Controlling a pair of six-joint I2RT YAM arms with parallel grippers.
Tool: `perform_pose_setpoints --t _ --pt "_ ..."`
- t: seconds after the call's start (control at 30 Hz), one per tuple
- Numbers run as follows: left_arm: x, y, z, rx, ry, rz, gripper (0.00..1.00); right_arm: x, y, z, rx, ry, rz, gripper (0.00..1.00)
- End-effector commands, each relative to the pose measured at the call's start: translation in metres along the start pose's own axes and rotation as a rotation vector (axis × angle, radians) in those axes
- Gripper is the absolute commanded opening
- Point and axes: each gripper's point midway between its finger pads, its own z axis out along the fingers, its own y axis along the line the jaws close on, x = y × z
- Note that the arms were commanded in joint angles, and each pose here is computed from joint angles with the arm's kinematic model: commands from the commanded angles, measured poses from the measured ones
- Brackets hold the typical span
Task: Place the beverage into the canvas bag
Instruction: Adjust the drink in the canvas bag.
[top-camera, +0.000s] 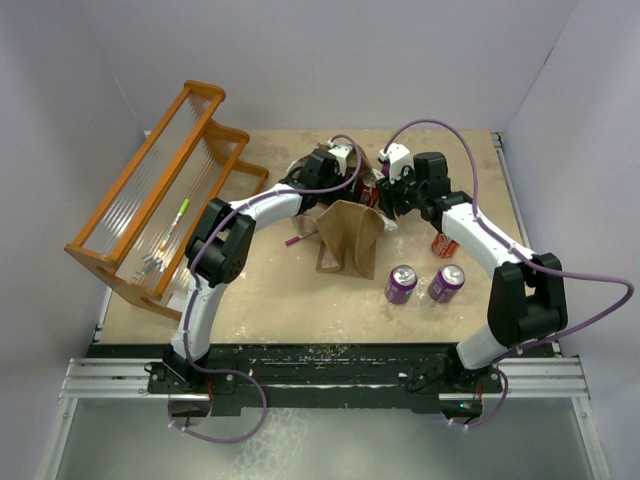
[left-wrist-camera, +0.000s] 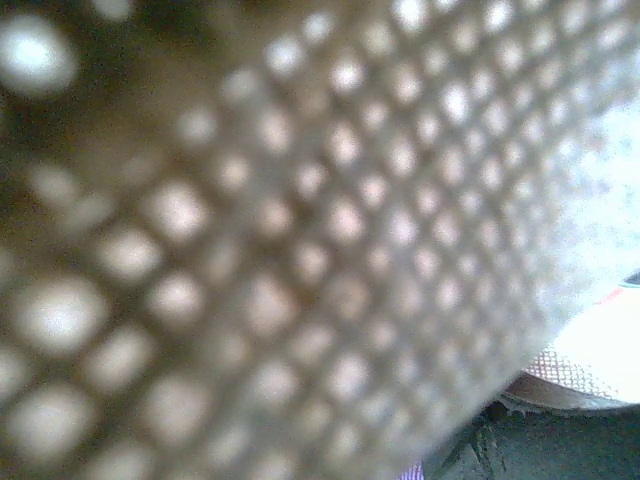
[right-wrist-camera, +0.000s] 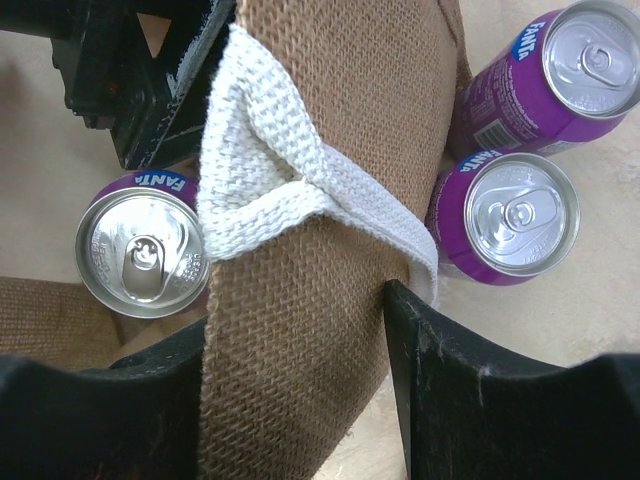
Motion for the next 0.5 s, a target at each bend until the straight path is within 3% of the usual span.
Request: perform_pose_setpoints --t 0.0,0.47 --pt "-0.025 -0.036 -0.015 0.139 -0.025 -0.044 0.00 0.002 0.009 -0.010 -0.038 0.008 -0.039 0.52" --pt "-0.128 -0.038 -0.069 0.088 -0.274 0.221 0.00 -0.021 0.006 -0.024 -0.018 -0.070 -0.052 0.52"
